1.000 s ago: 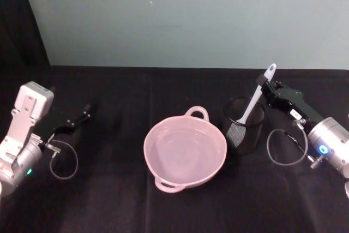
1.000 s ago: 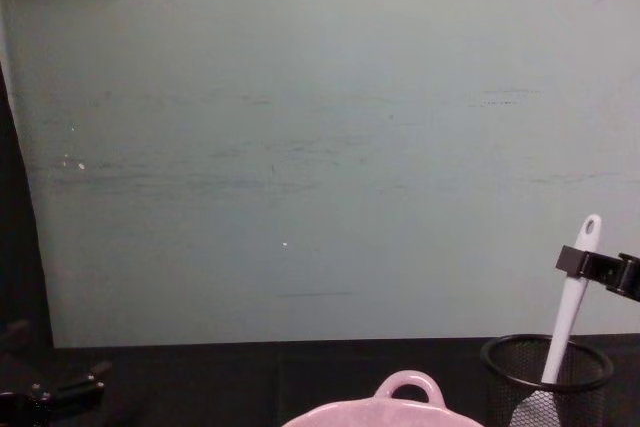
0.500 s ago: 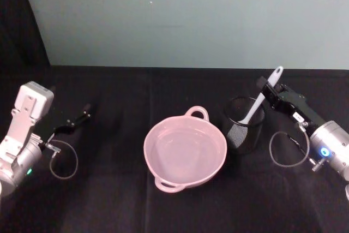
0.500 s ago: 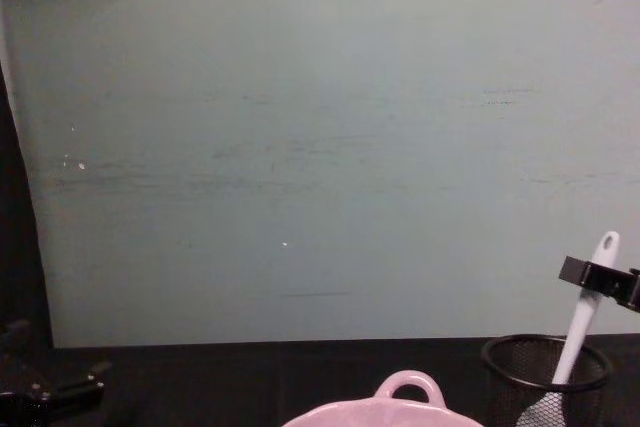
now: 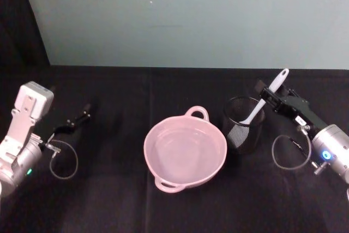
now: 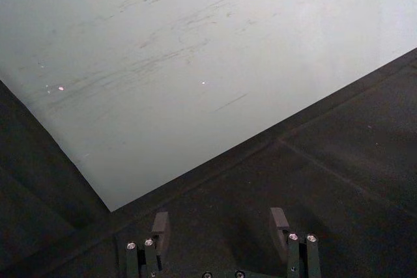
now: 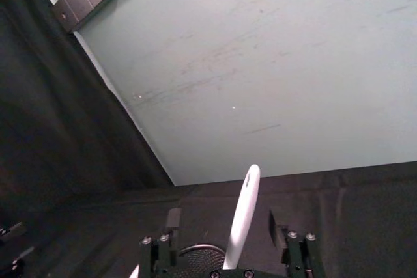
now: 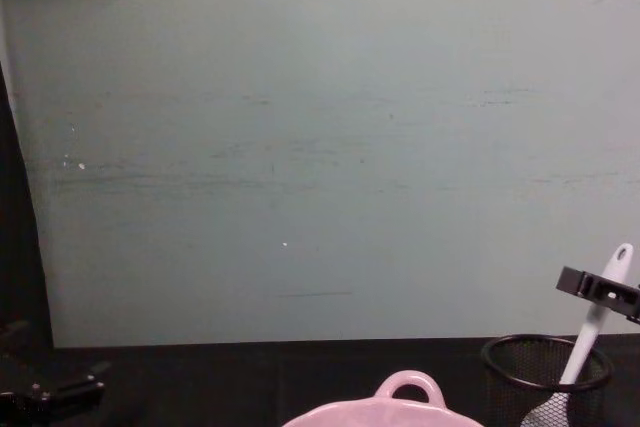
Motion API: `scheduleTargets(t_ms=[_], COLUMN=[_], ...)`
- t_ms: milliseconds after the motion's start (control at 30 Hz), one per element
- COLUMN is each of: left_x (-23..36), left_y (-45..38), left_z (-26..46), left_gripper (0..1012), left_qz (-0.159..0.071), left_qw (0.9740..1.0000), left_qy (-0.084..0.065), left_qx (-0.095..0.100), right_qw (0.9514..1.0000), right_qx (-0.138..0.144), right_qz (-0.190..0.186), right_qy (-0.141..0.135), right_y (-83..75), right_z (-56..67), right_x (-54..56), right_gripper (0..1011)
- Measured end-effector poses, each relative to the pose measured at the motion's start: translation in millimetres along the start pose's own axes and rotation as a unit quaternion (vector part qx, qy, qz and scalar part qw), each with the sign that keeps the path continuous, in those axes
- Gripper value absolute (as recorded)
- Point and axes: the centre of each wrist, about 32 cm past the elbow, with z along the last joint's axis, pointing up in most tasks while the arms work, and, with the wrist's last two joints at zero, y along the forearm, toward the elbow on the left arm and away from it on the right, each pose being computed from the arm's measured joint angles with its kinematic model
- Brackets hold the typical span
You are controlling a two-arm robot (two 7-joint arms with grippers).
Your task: Use the one hand to pick up the spoon and stir the clear water in the bowl.
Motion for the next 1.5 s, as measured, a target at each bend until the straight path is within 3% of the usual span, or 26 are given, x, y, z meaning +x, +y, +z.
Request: scheduleTargets(t_ms=[33, 267, 667, 800, 867, 933, 1000, 1200, 1367, 1500], left_x=[0.0, 0.0, 0.0, 0.0, 0.0, 0.0, 0.0, 0.0, 0.0, 0.0], left_y=[0.0, 0.0, 0.0, 0.0, 0.0, 0.0, 0.0, 0.0, 0.0, 0.0], left_z=[0.0, 0.0, 0.0, 0.0, 0.0, 0.0, 0.0, 0.0, 0.0, 0.0], left_gripper=[1005, 1005, 1005, 1005, 1005, 1005, 1005, 1005, 1005, 1005], left_qz=[0.0, 0.0, 0.0, 0.0, 0.0, 0.0, 0.0, 0.0, 0.0, 0.0], left_qw=[1.0, 1.0, 1.0, 1.0, 1.0, 1.0, 1.0, 1.0, 1.0, 1.0], left_qy=[0.0, 0.0, 0.0, 0.0, 0.0, 0.0, 0.0, 0.0, 0.0, 0.0], left_qx=[0.0, 0.0, 0.0, 0.0, 0.0, 0.0, 0.0, 0.0, 0.0, 0.0], right_qw=[1.0, 0.9998, 0.9966, 0.99, 0.9837, 0.9788, 0.9769, 0.9585, 0.952, 0.952], right_qx=[0.0, -0.001, -0.014, -0.025, -0.035, -0.042, -0.046, -0.072, -0.083, -0.082], right_qz=[0.0, -0.002, -0.037, -0.059, -0.07, -0.078, -0.08, -0.107, -0.116, -0.113], right_qy=[-0.002, -0.022, -0.072, -0.126, -0.162, -0.185, -0.192, -0.254, -0.27, -0.272], right_y=[-0.8, -14.1, -51.2, -57.8, -58.2, -57.2, -56.6, -45.5, -35.2, -30.0], right_z=[0.7, 8.1, 15.2, 21.4, 22.9, 23.6, 23.5, 20.4, 11.2, 2.1], right_x=[-0.6, -5.2, -11.3, -13.1, -13.5, -13.3, -13.0, -6.2, 1.1, 4.7], right_gripper=[855, 1003, 1003, 1002, 1002, 1003, 1002, 1002, 1002, 1002])
